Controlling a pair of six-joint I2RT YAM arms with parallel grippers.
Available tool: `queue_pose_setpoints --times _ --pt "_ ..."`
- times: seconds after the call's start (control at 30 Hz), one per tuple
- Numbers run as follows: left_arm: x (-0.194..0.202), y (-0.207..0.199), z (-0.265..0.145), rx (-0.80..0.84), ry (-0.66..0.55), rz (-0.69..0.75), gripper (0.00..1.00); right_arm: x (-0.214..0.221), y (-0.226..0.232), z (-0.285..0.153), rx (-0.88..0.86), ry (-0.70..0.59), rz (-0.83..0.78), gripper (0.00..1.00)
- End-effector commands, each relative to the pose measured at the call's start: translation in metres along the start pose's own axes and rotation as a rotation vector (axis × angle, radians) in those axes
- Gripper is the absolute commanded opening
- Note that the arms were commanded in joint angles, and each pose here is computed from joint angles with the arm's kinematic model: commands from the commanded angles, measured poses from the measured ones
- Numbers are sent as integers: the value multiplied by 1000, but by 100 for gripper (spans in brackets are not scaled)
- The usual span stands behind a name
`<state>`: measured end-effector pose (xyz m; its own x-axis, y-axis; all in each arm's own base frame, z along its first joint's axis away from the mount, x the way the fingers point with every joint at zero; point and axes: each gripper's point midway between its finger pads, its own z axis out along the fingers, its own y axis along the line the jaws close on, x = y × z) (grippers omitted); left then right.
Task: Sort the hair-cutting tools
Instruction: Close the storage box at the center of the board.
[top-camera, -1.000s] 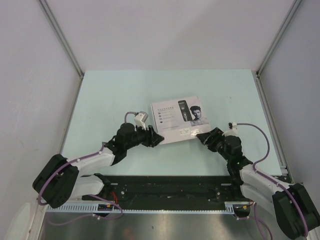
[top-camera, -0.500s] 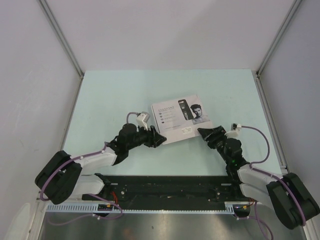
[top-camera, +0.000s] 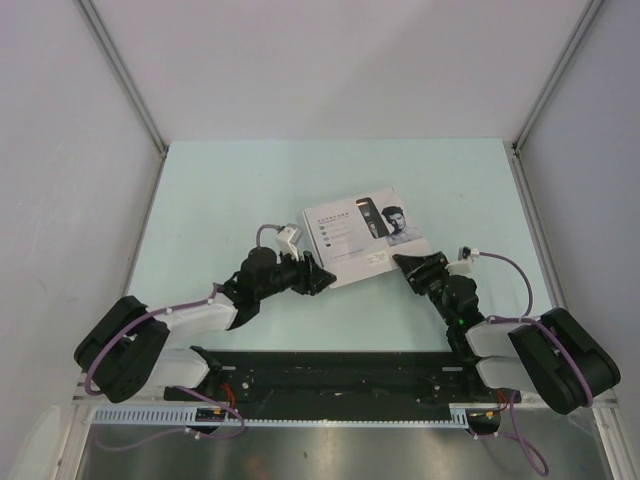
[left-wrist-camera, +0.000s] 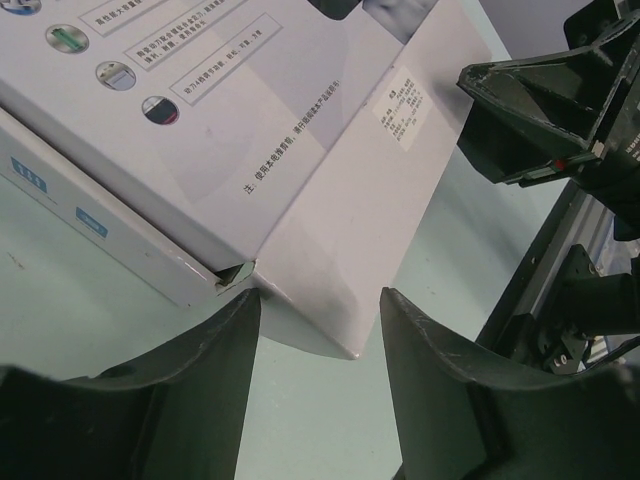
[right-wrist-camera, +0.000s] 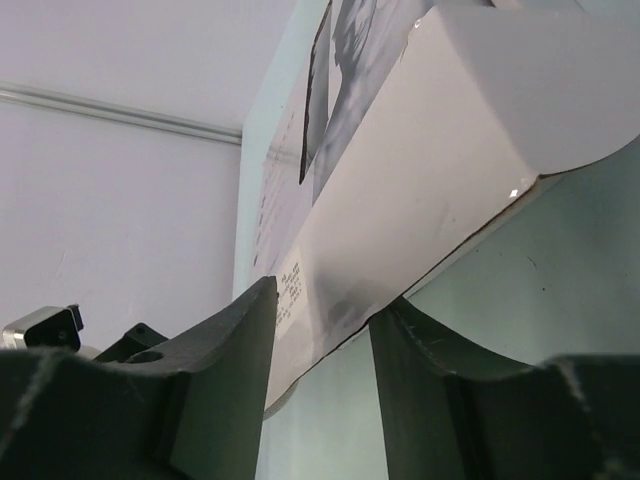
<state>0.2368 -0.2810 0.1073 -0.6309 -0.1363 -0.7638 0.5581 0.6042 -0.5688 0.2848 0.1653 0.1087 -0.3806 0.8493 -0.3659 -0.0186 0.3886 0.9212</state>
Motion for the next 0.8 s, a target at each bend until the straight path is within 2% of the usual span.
queue_pose_setpoints --times 0.0,0.2,0.57,0.77 --pt "-20 -23 5 76 -47 8 57 1 -12 -16 0 -20 13 43" --pt "-15 -28 5 93 -29 9 56 4 -15 -14 25 -4 5 32" --pt "-4 -19 6 63 -13 8 56 7 -25 -15 58 9 -4 28" --pt "1 -16 10 59 4 9 52 9 -26 -14 59 18 -5 24"
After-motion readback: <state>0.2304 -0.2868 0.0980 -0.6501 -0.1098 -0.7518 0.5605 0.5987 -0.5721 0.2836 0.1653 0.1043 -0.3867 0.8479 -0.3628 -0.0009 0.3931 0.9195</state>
